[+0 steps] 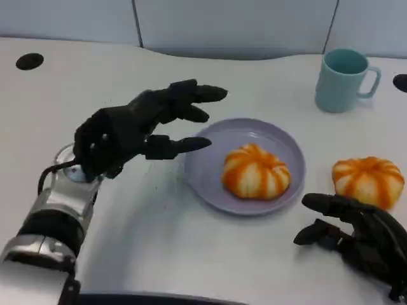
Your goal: Grasp the bread from the table and place it into the plate.
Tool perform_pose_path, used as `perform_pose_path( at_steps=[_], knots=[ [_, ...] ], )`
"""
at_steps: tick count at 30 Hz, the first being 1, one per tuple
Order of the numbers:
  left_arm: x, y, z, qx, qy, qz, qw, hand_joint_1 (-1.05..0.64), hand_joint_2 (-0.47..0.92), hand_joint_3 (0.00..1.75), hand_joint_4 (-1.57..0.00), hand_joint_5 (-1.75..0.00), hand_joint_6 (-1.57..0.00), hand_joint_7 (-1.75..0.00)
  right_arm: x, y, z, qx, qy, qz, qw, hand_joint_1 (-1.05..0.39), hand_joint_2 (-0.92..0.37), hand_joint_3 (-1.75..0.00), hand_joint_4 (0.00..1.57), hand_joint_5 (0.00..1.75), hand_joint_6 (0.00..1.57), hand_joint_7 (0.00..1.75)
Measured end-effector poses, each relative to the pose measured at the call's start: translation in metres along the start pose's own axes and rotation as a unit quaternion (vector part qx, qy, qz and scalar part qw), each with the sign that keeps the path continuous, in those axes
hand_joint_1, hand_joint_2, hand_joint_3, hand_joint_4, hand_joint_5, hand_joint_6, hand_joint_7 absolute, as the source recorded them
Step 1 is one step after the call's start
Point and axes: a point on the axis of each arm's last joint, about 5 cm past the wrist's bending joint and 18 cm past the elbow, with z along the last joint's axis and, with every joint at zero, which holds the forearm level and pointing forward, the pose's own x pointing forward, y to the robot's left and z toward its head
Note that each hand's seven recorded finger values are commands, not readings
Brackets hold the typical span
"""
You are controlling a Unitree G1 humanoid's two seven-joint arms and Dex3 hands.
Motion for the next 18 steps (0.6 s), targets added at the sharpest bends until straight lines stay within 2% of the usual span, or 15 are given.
perform_pose_path(
  at_steps=[4, 11, 16, 18],
  knots=[
    [-0.015, 0.002, -0.004, -0.045, -0.027, 0.039, 0.998, -0.61, 0.92, 0.25, -0.33, -1.00, -0.49, -0.25, 0.001, -0.0006, 0.000, 0.000, -0.001, -0.002, 1.0000, -0.40, -0.92, -0.09, 0.57, 1.11, 0.98, 0.02],
    [-0.042, -0.007, -0.019, -0.139, -0.033, 0.086, 0.986, -0.57, 0.92, 0.26, -0.33, -1.09, -0.54, -0.25, 0.000, -0.0038, 0.000, 0.005, -0.008, -0.005, 0.9999, -0.41, -0.92, -0.09, 0.59, 1.11, 0.99, 0.03],
    [-0.054, -0.014, -0.024, -0.200, -0.043, 0.116, 0.972, -0.63, 0.92, 0.22, -0.35, -1.16, -0.60, -0.31, 0.001, -0.0043, 0.000, 0.007, -0.009, -0.004, 0.9999, -0.42, -0.92, -0.08, 0.59, 1.11, 0.98, 0.03],
    [-0.061, -0.018, -0.029, -0.229, -0.033, 0.124, 0.965, -0.60, 0.92, 0.21, -0.31, -1.28, -0.58, -0.42, 0.001, -0.0044, 0.000, 0.007, -0.010, -0.004, 0.9999, -0.41, -0.92, -0.08, 0.59, 1.11, 0.99, 0.03]
  ],
)
